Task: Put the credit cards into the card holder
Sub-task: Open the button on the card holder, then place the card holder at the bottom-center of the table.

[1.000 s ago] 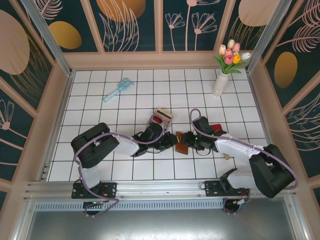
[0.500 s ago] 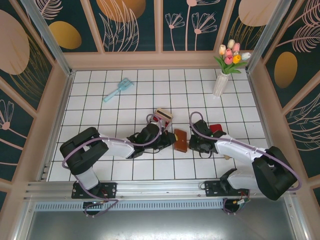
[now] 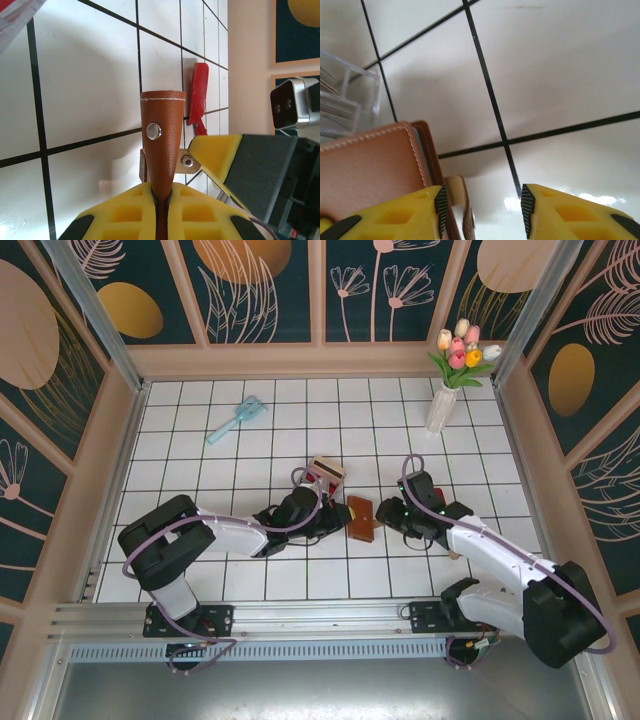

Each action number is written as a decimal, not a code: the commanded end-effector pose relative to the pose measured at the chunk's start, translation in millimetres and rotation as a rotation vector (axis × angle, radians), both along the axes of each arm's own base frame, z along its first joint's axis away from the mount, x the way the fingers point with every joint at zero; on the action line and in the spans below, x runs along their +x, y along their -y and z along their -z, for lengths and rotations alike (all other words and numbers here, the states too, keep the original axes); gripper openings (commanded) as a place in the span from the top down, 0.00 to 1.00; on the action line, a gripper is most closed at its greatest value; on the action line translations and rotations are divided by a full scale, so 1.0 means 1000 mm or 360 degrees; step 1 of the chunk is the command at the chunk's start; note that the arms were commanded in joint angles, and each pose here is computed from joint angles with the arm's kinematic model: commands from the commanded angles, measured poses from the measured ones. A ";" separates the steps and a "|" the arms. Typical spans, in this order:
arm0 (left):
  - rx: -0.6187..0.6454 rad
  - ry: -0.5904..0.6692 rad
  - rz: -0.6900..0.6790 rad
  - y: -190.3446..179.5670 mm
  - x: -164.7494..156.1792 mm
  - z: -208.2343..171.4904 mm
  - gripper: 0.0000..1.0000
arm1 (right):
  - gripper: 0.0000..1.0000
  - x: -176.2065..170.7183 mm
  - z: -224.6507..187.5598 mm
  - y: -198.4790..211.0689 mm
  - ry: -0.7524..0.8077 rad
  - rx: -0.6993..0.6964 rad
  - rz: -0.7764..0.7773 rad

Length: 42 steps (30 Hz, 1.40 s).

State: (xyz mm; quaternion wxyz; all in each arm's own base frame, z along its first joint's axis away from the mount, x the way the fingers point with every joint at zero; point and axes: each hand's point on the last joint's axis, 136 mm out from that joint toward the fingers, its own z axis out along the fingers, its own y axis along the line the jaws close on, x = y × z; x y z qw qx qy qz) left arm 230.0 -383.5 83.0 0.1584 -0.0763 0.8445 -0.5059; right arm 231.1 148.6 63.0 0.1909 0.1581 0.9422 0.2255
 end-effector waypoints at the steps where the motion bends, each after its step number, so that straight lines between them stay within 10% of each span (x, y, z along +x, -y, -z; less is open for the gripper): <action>1: -0.0065 0.0040 -0.0002 0.002 0.004 -0.010 0.90 | 0.52 0.002 -0.007 -0.017 0.0026 0.0221 -0.0074; 8: -0.0071 0.0041 -0.0012 0.002 0.005 -0.011 0.89 | 0.60 -0.007 0.008 -0.022 -0.0066 0.0270 -0.0170; 13: -0.0030 0.0025 -0.0037 -0.002 0.006 -0.004 0.86 | 0.86 -0.006 0.004 -0.015 -0.0024 0.0214 -0.0152; 16: 0.0044 0.0006 -0.0075 -0.011 0.005 0.003 0.69 | 0.98 -0.003 -0.009 -0.021 0.0039 0.0245 -0.0217; 21: 0.0265 -0.0010 -0.0162 -0.038 0.003 0.020 0.40 | 0.98 -0.005 -0.037 -0.042 0.0173 0.0387 -0.0416; 42: 0.0665 0.0085 -0.0017 -0.043 0.009 0.026 0.10 | 0.98 -0.003 -0.060 -0.077 0.0199 0.0620 -0.0617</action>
